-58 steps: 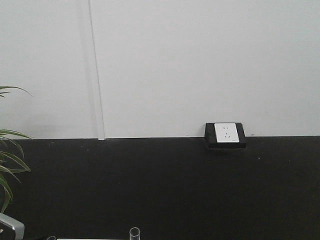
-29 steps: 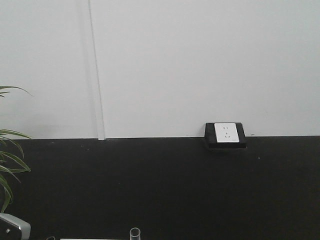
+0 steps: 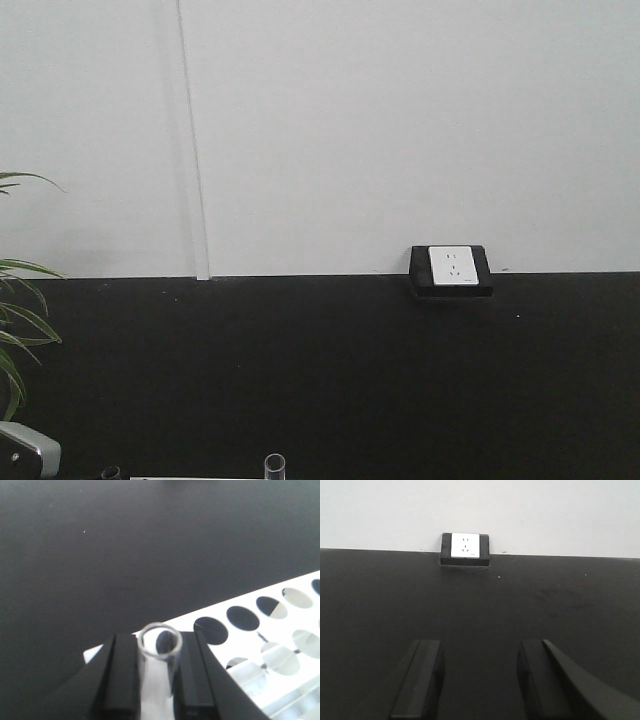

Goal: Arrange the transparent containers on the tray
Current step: 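Lift the tube out of the rack with the left gripper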

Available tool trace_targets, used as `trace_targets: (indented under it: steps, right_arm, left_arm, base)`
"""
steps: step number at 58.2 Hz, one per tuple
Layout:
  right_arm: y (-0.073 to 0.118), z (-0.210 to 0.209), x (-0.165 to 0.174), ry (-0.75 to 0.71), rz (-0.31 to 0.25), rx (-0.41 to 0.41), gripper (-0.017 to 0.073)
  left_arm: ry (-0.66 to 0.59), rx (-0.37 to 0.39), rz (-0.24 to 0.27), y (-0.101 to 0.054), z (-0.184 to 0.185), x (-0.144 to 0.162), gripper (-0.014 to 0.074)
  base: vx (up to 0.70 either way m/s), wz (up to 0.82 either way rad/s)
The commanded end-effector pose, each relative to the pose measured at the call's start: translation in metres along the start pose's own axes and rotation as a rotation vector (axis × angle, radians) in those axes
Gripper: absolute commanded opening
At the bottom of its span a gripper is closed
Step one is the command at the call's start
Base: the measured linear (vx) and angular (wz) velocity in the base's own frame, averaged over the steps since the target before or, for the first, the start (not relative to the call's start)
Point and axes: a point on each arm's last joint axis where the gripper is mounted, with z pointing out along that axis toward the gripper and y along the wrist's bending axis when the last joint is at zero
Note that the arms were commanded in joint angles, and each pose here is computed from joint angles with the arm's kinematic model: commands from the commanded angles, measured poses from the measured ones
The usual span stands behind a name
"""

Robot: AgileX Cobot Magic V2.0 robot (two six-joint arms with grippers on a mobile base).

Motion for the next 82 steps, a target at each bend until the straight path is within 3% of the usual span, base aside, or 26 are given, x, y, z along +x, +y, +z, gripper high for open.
trace_targets:
  steps: [1, 15, 33, 44, 53, 58, 67, 82]
  right_arm:
    - [-0.001, -0.002, -0.017, -0.106, -0.004, -0.001, 0.0426]
    - [-0.001, -0.002, -0.018, -0.110, -0.004, -0.001, 0.0426]
    - [0.000, -0.002, -0.018, -0.114, -0.005, -0.001, 0.0426]
    - [0.000, -0.002, -0.019, -0.121, 0.005, -0.003, 0.0426]
    - [0.000, -0.002, -0.021, -0.150, 0.113, -0.020, 0.0426]
    - [0.004, 0.001, -0.023, -0.158, 0.081, -0.043, 0.0426]
    - [0.027, 0.013, -0.026, -0.181, 0.020, -0.203, 0.0426]
    - [0.108, 0.036, -0.008, -0.115, -0.099, -0.621, 0.0426]
  left_arm:
    - [-0.140, 0.053, -0.003, -0.006, 0.001, -0.024, 0.0104]
    - [-0.260, 0.041, 0.060, -0.009, -0.005, -0.068, 0.0108]
    - [-0.398, -0.071, 0.135, -0.017, -0.049, -0.132, 0.0111]
    - [-0.406, -0.162, 0.143, -0.021, -0.082, -0.140, 0.0111]
    - [-0.380, -0.259, 0.122, -0.021, -0.111, -0.138, 0.0111]
    - [-0.366, -0.301, 0.113, -0.021, -0.123, -0.136, 0.0111]
    - [-0.360, -0.345, 0.102, -0.022, -0.139, -0.133, 0.0111]
    - [-0.359, -0.348, 0.101, -0.022, -0.140, -0.133, 0.0111]
  base:
    - [0.00, 0.00]
    - [0.00, 0.00]
    - [0.00, 0.00]
    - [0.00, 0.00]
    - [0.00, 0.00]
    - [0.00, 0.00]
    - [0.00, 0.00]
    - [0.00, 0.00]
